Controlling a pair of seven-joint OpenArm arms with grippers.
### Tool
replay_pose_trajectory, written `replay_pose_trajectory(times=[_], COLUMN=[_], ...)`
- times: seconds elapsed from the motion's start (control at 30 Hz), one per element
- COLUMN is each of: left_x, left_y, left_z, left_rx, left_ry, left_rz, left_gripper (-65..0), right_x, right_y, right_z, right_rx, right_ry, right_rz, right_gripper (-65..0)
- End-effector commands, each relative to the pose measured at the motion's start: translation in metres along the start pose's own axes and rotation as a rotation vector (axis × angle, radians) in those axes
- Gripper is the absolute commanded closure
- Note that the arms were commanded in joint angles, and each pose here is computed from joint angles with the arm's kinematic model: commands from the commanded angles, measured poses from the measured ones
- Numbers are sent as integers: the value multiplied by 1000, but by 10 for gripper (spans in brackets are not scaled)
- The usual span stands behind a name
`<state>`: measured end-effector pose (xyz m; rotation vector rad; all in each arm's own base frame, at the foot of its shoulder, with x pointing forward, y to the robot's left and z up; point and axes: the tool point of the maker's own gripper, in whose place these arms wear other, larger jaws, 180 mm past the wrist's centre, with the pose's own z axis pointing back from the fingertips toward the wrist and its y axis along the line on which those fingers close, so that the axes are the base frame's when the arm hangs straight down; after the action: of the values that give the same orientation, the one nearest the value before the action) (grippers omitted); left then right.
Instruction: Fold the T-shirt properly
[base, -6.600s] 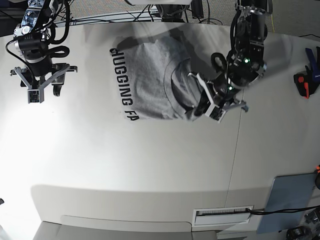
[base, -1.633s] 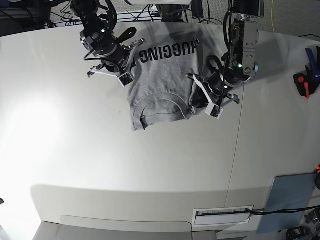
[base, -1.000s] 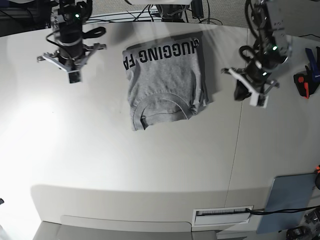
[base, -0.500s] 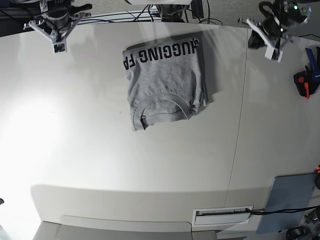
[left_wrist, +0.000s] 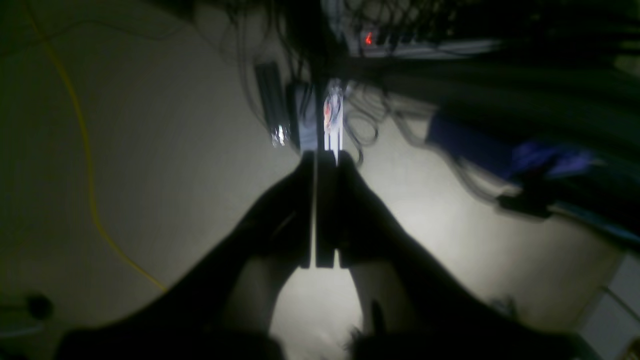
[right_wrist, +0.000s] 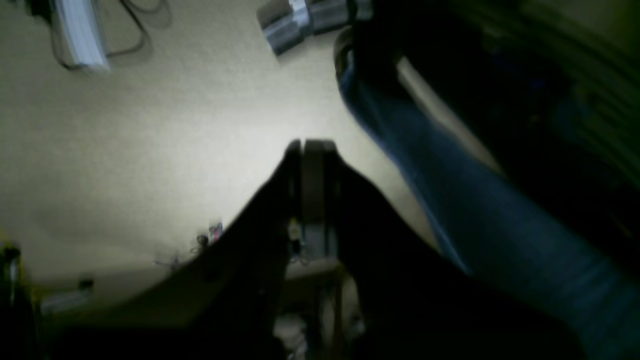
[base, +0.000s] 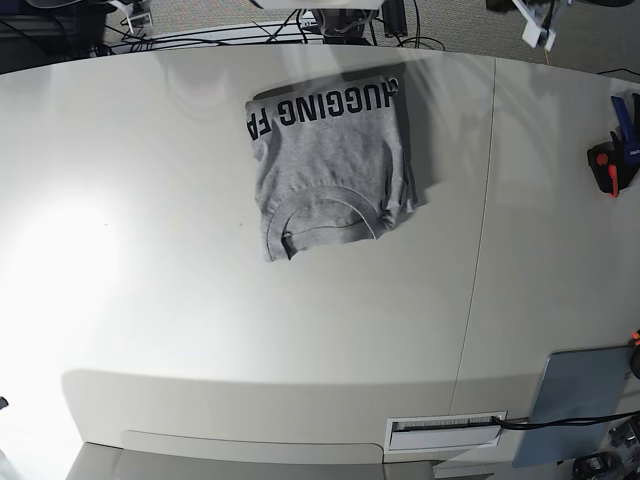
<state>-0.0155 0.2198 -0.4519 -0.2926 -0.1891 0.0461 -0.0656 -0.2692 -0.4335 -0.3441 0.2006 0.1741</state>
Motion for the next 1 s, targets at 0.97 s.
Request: replay_pose_trajectory(times=[0.97], left_x=[-28], left_y=[72], left_z=[-151], left_rx=[169], left_ry=[-111], left_rz=[114], left_gripper=[-186], right_x=[70], right_y=[25], right_z=[-187], right_rx=[162], right_ry=[-185], right_rz=[-174], right_gripper=[0])
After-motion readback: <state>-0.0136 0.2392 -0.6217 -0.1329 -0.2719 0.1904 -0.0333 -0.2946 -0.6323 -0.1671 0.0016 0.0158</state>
